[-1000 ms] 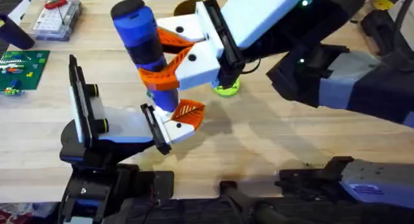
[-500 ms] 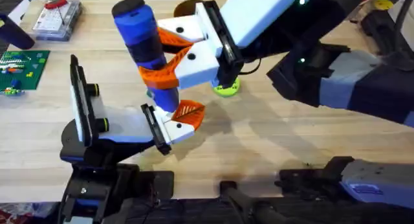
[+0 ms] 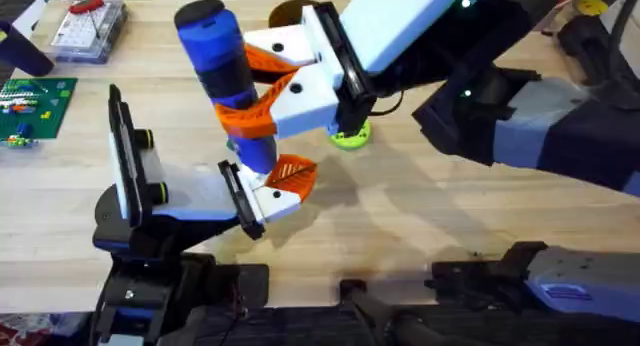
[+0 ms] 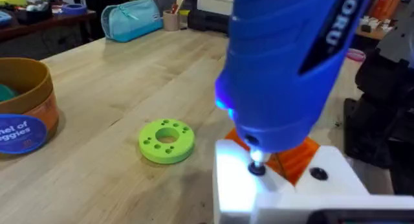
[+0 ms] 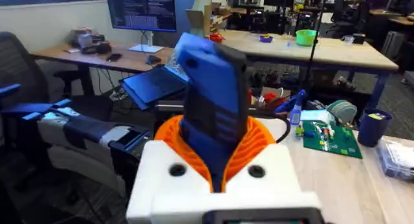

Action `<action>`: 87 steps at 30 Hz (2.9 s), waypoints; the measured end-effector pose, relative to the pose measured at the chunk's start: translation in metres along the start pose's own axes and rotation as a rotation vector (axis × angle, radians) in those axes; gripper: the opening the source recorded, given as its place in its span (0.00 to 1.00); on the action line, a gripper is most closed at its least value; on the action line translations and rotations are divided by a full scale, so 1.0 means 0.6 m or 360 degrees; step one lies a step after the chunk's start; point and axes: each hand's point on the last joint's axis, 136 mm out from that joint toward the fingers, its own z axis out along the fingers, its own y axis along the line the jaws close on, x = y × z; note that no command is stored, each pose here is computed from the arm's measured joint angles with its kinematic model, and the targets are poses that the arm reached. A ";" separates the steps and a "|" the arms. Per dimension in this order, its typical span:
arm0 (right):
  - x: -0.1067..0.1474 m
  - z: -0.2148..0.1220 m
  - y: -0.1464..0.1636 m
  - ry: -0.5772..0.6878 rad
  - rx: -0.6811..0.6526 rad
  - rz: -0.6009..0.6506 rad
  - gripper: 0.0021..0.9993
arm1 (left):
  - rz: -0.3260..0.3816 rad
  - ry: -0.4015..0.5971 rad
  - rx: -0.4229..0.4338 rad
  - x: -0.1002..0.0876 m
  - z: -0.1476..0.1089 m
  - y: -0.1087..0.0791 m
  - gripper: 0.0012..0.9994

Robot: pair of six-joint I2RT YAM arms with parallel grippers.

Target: Pick up the gripper from the table and insert it into the empty holder that is missing its gripper. Then pick up a screw, insert it into the mounting hole, and use the screwdriver to tighten it. Finally, clean up the table by picking up the vegetable and placing it into the bucket.

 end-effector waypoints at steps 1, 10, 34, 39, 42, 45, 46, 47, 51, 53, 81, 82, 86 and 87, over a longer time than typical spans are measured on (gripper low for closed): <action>0.000 0.000 0.000 -0.0001 -0.0001 -0.0003 0.05 | 0.0000 0.0000 0.0000 0.000 0.000 0.000 0.01; -0.009 0.006 0.006 -0.0013 -0.0026 -0.0003 0.05 | 0.0004 -0.0001 0.0000 0.000 0.000 0.000 0.01; -0.152 0.021 -0.062 0.0274 0.0248 -0.0023 0.05 | 0.0002 0.0000 -0.0001 0.000 0.000 0.000 0.01; -0.073 -0.027 -0.113 0.0578 0.0557 0.0022 0.05 | 0.0002 -0.0001 -0.0001 0.000 0.000 0.000 0.01; -0.034 -0.082 -0.147 0.0769 0.0755 0.0027 0.05 | 0.0001 0.0000 -0.0001 0.000 0.000 0.000 0.01; 0.002 -0.148 -0.175 0.0974 0.0971 0.0064 0.05 | 0.0001 0.0000 -0.0001 0.000 0.000 0.000 0.01; 0.013 -0.170 -0.182 0.1040 0.1038 0.0082 0.05 | 0.0001 -0.0001 -0.0001 0.000 0.000 0.000 0.01; 0.023 -0.191 -0.186 0.1105 0.1100 0.0105 0.05 | 0.0001 -0.0001 -0.0001 0.000 0.000 0.000 0.01; 0.066 -0.292 -0.197 0.1439 0.1408 0.0187 0.05 | 0.0002 -0.0001 -0.0001 0.000 0.000 0.000 0.01; 0.077 -0.322 -0.194 0.1563 0.1470 0.0188 0.05 | 0.0002 -0.0001 -0.0004 0.000 0.000 0.001 0.01; 0.449 -0.588 -0.176 0.2644 0.0923 0.0761 0.05 | 0.0001 -0.0001 -0.0006 0.000 0.000 0.001 0.00; 0.448 -0.589 -0.178 0.2652 0.0922 0.0754 0.05 | 0.0001 -0.0001 -0.0006 0.000 0.000 0.001 0.00; 0.448 -0.590 -0.179 0.2664 0.0924 0.0745 0.05 | 0.0003 -0.0001 -0.0006 0.000 0.000 0.001 0.05; 0.448 -0.591 -0.179 0.2667 0.0924 0.0744 0.10 | 0.0008 -0.0001 -0.0007 0.000 0.000 0.001 0.13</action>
